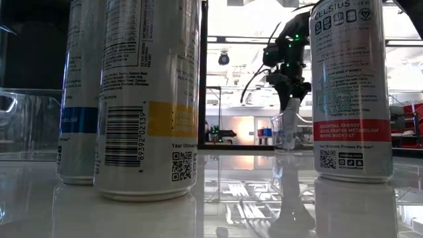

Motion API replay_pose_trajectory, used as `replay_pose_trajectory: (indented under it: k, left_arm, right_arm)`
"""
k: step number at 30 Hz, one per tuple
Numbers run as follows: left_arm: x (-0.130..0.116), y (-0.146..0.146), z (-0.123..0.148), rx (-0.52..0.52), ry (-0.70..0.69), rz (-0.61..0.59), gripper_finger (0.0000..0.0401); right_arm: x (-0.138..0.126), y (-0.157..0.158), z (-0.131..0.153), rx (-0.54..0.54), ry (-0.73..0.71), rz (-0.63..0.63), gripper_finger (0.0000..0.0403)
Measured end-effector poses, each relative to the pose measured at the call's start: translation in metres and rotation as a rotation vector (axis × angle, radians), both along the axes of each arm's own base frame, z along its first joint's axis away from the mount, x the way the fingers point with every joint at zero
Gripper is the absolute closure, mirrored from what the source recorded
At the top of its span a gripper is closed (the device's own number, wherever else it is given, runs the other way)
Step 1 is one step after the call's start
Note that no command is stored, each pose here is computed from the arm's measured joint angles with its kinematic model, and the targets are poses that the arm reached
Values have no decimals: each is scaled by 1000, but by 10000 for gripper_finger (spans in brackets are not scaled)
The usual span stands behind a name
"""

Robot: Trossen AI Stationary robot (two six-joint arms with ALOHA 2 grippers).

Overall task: Sort soda cans
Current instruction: Put the white-blue can into the top right transparent bin

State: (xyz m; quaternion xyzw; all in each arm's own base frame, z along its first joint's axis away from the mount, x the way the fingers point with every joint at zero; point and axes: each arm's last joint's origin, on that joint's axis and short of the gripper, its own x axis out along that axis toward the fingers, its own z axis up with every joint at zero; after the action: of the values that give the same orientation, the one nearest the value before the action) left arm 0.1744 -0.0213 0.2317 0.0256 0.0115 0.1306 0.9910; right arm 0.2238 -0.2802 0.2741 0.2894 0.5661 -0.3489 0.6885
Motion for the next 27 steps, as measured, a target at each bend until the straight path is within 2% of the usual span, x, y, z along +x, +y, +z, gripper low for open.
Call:
replay_pose_trajectory:
  k: [6, 14, 21, 27]
  left_arm:
    - [0, 0, 0, 0, 2, 0, 107]
    - [0, 0, 0, -7, 0, 0, 107]
    - [0, 0, 0, -7, -1, -1, 107]
    - [0, 0, 0, -8, -1, -1, 107]
  right_arm:
    - [2, -2, 1, -20, -16, -1, 165]
    - [3, -4, 2, -44, -31, -27, 93]
    - [3, -4, 3, -52, -37, -24, 87]
    - [-8, 10, 28, -79, -64, -3, 86]
